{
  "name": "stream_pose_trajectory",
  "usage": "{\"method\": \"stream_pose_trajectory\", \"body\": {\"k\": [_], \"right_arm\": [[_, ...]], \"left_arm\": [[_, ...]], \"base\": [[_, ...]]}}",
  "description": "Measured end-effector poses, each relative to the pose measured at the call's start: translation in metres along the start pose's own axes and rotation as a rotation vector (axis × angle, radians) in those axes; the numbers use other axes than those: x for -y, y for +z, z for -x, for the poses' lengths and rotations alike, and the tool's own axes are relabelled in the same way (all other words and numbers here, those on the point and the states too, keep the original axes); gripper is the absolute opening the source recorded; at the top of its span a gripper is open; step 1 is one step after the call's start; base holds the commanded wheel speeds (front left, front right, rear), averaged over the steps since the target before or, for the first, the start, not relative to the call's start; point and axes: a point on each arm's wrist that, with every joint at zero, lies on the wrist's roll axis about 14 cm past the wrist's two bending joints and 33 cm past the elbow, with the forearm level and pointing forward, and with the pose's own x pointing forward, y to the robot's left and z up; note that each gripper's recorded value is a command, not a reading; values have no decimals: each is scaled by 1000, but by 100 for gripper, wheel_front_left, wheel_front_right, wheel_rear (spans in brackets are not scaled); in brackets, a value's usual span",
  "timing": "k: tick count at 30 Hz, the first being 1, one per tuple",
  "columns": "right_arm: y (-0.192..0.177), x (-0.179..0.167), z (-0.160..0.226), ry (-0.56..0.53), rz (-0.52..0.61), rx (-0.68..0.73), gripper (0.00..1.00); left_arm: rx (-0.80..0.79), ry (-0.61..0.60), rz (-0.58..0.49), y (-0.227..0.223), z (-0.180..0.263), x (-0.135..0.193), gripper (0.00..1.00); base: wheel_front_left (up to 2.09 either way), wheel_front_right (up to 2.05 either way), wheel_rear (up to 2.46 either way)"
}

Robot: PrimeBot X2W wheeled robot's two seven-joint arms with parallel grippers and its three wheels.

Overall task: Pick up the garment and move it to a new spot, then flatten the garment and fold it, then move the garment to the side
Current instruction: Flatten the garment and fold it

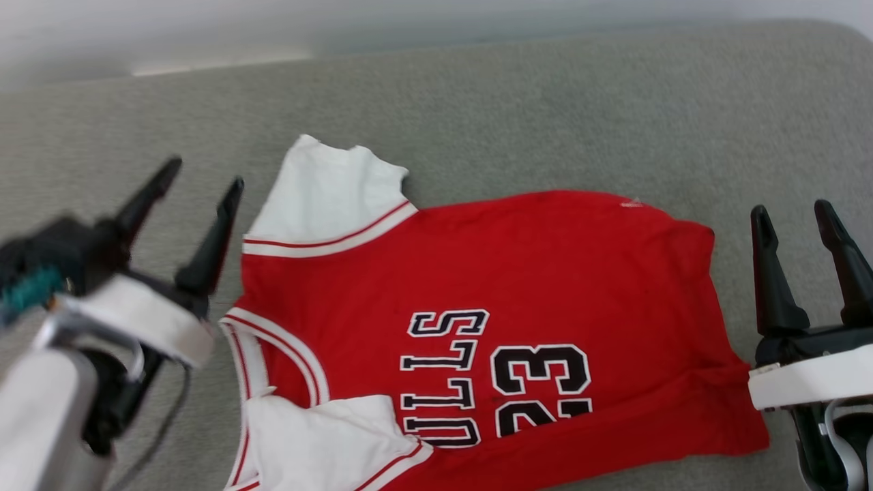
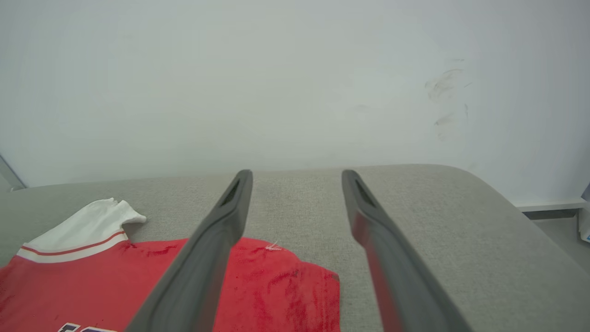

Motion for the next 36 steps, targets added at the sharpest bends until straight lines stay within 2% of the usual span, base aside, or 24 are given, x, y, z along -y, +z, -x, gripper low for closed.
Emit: {"method": "stream_pose_trajectory", "body": {"k": [5,9,18,23,29,31,36], "right_arm": [[-13,9,-4,-34,7,-17,100],[-26,18,-5,-67,8,-42,100],[-55,38,1,-142,20,-106,100],[-68,46,4,-171,24,-137,100],[-81,50,4,-185,29,-167,100],[-82,50,4,-186,29,-171,100],[-84,46,2,-174,39,-182,100]], "left_arm": [[-178,-118,-32,-15,-51,-1,100],[-364,-162,-58,-37,-84,-10,100],[-844,-218,-9,-119,-108,-18,100],[-969,-213,29,-154,-111,-22,100],[-1028,-177,48,-184,-115,-33,100],[-1035,-185,43,-187,-115,-31,0],[-985,-202,54,-182,-112,-24,0]], "base": [[0,0,0],[0,0,0],[0,0,0],[0,0,0],[0,0,0],[0,0,0],[0,0,0]]}}
